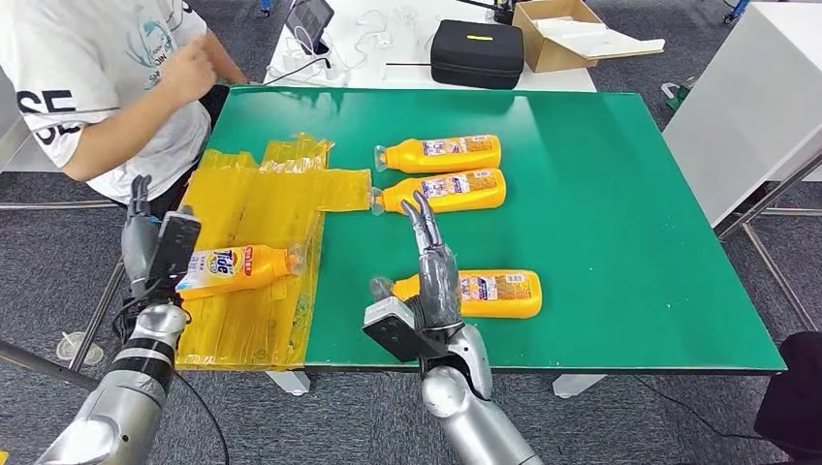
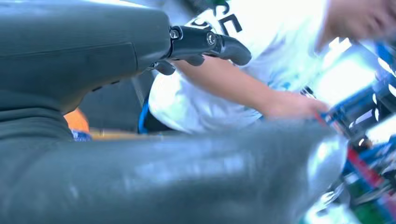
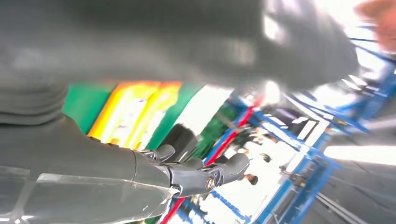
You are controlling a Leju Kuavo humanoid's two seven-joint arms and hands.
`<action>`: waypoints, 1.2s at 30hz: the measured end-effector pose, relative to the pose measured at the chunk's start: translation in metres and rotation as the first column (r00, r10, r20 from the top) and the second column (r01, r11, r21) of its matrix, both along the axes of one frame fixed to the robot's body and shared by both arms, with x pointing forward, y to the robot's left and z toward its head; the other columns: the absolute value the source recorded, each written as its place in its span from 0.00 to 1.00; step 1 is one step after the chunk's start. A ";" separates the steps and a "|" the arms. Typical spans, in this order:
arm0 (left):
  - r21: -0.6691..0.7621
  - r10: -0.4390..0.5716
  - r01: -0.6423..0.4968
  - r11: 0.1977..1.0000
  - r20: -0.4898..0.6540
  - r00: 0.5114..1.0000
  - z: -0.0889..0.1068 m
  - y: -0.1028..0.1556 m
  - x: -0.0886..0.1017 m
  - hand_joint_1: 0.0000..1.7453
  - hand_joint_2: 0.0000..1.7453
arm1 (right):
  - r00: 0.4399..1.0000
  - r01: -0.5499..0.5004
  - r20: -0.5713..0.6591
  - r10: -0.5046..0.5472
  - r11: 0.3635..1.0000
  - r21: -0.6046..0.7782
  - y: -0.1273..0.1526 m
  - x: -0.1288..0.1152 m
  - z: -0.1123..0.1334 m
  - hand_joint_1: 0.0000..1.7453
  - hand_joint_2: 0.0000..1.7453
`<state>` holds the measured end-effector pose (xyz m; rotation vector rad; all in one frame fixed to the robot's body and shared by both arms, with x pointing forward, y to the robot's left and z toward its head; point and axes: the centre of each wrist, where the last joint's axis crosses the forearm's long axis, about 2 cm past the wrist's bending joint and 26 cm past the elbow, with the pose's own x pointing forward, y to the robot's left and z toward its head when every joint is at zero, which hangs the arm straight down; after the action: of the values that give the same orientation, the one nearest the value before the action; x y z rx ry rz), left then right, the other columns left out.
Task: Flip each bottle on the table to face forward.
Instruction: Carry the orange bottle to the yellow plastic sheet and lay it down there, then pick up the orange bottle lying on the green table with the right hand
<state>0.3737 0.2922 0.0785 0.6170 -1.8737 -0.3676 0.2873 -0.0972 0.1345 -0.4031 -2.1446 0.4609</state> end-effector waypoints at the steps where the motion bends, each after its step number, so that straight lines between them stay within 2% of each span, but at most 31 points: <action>1: -0.084 0.011 -0.010 0.996 0.012 1.000 0.001 -0.002 -0.002 0.00 1.00 | 1.000 0.026 -0.014 -0.027 0.998 -0.051 -0.004 0.004 -0.001 0.00 1.00; 3: -0.214 0.015 -0.008 0.977 0.032 0.999 0.002 -0.006 -0.006 0.00 1.00 | 0.995 0.079 -0.041 -0.086 0.985 -0.152 -0.016 0.013 -0.005 0.00 1.00; 5: -0.275 0.003 0.009 0.961 0.044 0.999 0.002 -0.010 -0.013 0.00 1.00 | 0.988 0.114 -0.070 -0.135 0.963 -0.245 -0.030 0.021 -0.008 0.00 1.00; 9: -0.322 -0.004 0.021 0.946 0.052 0.999 -0.001 -0.019 -0.031 0.00 1.00 | 0.966 0.137 -0.148 -0.212 0.905 -0.403 -0.059 0.034 -0.016 0.00 1.00; 13: -0.335 -0.004 0.019 0.942 0.046 0.999 -0.006 -0.024 -0.047 0.00 1.00 | 0.939 0.124 -0.224 -0.260 0.867 -0.483 -0.080 0.039 -0.023 0.00 1.00; 18: -0.328 -0.005 0.015 0.945 0.030 1.000 -0.011 -0.028 -0.057 0.00 1.00 | 0.914 0.031 -0.336 -0.229 0.863 -0.504 -0.092 0.040 -0.031 0.00 1.00; 28: -0.314 -0.033 0.044 0.948 0.042 0.999 -0.009 -0.035 -0.054 0.00 1.00 | 0.874 -0.131 -0.472 -0.113 0.881 -0.454 -0.098 0.046 -0.040 0.00 1.00; 36: -0.315 -0.053 0.061 0.947 0.034 0.998 -0.010 -0.041 -0.049 0.00 1.00 | 0.845 -0.183 -0.518 -0.134 0.838 -0.515 -0.106 0.058 -0.046 0.00 1.00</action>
<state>0.3247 0.2512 0.0689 0.3516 -1.9255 -0.0912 0.3449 -0.2029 0.0888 -0.4898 -1.4383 1.0846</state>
